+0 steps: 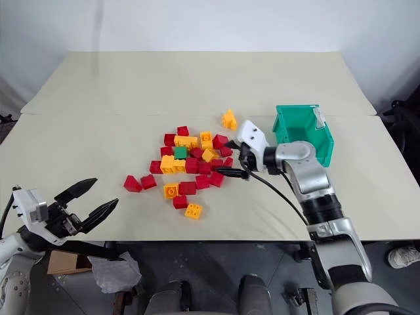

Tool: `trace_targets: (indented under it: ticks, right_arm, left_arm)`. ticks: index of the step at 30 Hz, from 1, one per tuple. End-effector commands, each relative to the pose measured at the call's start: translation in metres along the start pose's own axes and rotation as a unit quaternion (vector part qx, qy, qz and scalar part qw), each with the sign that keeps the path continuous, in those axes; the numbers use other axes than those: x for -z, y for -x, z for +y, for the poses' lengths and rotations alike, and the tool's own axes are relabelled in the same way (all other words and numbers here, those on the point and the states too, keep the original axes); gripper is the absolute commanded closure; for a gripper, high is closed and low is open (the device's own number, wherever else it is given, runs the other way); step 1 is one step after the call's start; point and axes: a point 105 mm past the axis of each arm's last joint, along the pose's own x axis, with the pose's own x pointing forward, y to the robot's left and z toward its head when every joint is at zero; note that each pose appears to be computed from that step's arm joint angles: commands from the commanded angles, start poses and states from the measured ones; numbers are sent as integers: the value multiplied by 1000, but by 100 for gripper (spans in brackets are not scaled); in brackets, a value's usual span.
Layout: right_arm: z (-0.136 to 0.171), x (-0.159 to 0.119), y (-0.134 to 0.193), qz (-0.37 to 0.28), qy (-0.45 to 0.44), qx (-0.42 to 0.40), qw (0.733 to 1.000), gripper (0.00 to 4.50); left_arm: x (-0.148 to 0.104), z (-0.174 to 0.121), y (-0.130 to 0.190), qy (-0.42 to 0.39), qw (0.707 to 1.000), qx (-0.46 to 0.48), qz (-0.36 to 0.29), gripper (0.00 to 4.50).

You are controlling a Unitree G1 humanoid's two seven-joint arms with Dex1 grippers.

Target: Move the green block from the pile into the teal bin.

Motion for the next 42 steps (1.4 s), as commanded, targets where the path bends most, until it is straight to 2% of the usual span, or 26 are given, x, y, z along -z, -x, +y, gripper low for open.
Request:
trace_targets:
  ticks: [1, 6, 10, 11, 15, 26, 32, 42]
  right_arm:
    - [-3, -27, -29, -14, 6, -3, 1000, 2]
    - [-3, -30, -68, 20, 20, -19, 999, 2]
    - [-4, -32, -84, 34, 32, -26, 999, 2]
    - [-4, -33, -88, 36, 34, -26, 998, 44]
    - [-4, -33, -96, 49, 50, -30, 997, 163]
    - [5, -23, -108, 81, 58, -52, 994, 163]
    - [2, -31, -114, 75, 46, -30, 996, 163]
    - [14, -9, -112, 134, 25, -75, 988, 163]
  left_arm:
    - [-4, -2, -6, -12, 1000, 12, -2, 0]
    - [-7, -2, -11, -13, 1000, 20, -4, 0]
    - [-8, -2, -12, -13, 1000, 22, -4, 0]
    - [-8, -2, -11, -13, 1000, 22, -4, 0]
    - [-9, -3, -10, -13, 1000, 22, -6, 0]
    - [-10, -5, -9, -14, 1000, 14, -13, 0]
    - [-10, -5, -10, -14, 1000, 13, -14, 0]
    - [-14, -6, -16, -17, 999, 21, -19, 0]
